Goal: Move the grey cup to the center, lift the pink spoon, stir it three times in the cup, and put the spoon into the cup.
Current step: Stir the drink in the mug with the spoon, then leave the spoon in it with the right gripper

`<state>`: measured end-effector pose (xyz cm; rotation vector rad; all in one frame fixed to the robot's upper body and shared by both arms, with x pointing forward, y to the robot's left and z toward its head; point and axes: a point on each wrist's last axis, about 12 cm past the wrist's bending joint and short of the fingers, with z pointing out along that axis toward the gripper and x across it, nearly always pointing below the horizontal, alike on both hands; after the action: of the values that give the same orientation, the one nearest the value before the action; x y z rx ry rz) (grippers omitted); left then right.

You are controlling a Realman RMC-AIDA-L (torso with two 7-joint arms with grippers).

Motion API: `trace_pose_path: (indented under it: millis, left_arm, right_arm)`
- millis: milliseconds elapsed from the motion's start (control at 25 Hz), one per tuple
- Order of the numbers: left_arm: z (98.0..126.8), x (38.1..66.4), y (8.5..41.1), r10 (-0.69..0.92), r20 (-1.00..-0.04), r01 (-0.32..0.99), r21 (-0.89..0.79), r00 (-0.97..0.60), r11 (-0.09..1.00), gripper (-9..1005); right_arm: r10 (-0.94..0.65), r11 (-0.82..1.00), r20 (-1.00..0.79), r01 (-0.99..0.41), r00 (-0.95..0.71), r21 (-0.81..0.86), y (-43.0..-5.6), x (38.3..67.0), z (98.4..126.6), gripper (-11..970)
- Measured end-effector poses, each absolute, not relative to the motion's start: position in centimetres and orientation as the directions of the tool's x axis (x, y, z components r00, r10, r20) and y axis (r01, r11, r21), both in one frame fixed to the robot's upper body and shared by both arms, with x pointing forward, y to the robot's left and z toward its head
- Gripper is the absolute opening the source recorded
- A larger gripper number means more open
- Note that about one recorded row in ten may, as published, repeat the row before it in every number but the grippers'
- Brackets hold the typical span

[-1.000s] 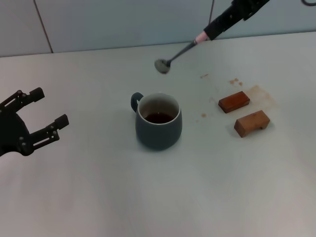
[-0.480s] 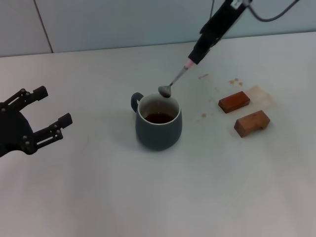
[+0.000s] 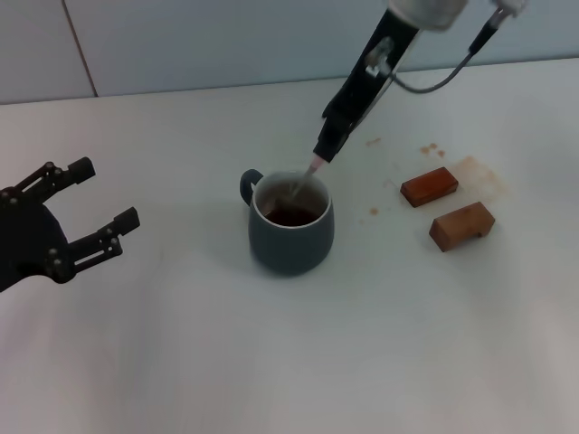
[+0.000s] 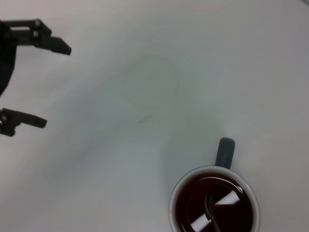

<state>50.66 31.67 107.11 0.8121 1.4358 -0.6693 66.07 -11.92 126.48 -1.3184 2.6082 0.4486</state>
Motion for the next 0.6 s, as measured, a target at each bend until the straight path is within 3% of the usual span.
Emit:
trace_pose_path:
  millis: [280,600]
  left_arm:
    - [107.0,50.6,31.6,0.083,-0.996,0.817,0.08,0.039,0.571,850]
    - [106.8,50.5,31.4,0.095,-0.995,0.828,0.078,0.03,0.555,850]
  right_arm:
    - [-0.8,0.521,-0.244,-0.837,-0.548,0.168,-9.7,65.3,124.5,114]
    - [-0.794,0.553,-0.243,-0.828,-0.557,0.092,-9.5,66.0,124.4,114]
